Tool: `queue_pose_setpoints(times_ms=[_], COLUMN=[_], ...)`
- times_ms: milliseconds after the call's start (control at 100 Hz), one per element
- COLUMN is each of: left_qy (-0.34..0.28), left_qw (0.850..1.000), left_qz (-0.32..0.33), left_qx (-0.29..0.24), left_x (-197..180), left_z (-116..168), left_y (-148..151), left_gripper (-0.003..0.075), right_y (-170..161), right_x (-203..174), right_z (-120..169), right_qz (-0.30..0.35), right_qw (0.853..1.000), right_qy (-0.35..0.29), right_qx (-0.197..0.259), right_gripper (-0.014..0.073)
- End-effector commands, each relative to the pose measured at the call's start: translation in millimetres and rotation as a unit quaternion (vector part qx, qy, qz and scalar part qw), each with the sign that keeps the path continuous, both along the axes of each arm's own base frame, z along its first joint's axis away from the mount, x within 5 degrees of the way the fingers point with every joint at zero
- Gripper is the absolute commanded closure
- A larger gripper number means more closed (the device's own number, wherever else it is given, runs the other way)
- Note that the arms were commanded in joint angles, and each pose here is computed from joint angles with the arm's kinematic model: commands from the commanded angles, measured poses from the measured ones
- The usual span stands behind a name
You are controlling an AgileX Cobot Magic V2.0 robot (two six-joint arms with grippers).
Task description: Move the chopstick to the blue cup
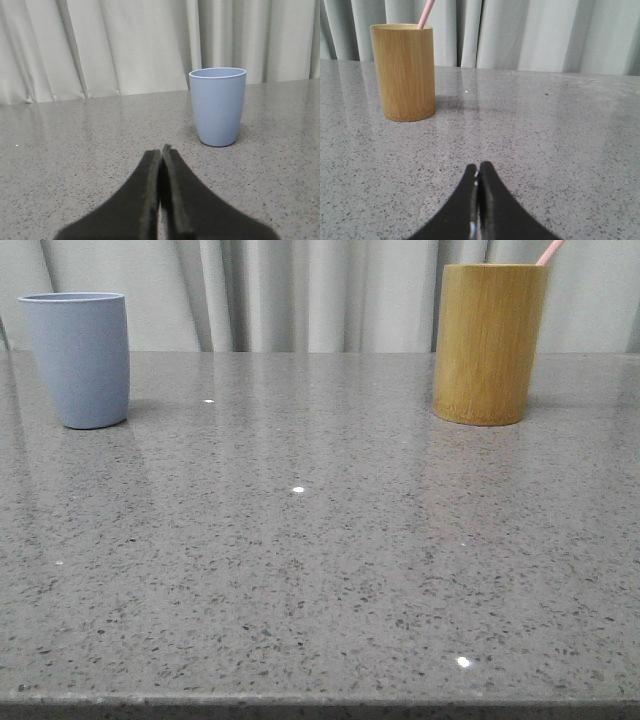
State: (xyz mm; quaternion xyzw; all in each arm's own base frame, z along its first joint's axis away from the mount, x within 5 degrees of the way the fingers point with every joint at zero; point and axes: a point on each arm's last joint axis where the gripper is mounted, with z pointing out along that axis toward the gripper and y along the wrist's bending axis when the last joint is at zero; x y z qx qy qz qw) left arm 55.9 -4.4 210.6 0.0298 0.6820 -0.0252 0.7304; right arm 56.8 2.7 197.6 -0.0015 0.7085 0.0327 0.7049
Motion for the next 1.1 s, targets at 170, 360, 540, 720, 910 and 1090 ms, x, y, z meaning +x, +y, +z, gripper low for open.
queue_pose_setpoints(times_ms=[170, 360, 540, 720, 910, 1090], left_qy=[-0.06, -0.054, -0.002, 0.055, 0.121, 0.241], left_qw=[0.998, 0.996, 0.997, 0.994, 0.988, 0.965], left_qz=[0.005, -0.003, -0.02, -0.04, -0.058, -0.081], left_qx=[-0.01, -0.064, -0.073, -0.083, -0.073, -0.056], left_x=[-4, -6, -7, 2, 21, 41], left_z=[7, 19, 51, 103, 156, 181], left_y=[1, 1, -2, -7, -13, -20], left_gripper=[0.0739, 0.0739, 0.0739, 0.0739, 0.0739, 0.0739], right_y=[0, 0, -1, -5, -9, -10], right_x=[-3, -12, -22, -28, -18, -4], right_z=[18, 48, 88, 135, 177, 197], right_qz=[0.001, 0.006, -0.001, -0.022, -0.04, -0.048], right_qw=[0.995, 0.972, 0.987, 0.998, 0.994, 0.979], right_qy=[-0.1, -0.234, -0.158, -0.042, 0.092, 0.197], right_qx=[0.002, 0.017, 0.005, -0.028, -0.036, -0.037], right_gripper=[0.0717, 0.0717, 0.0717, 0.0717, 0.0717, 0.0717])
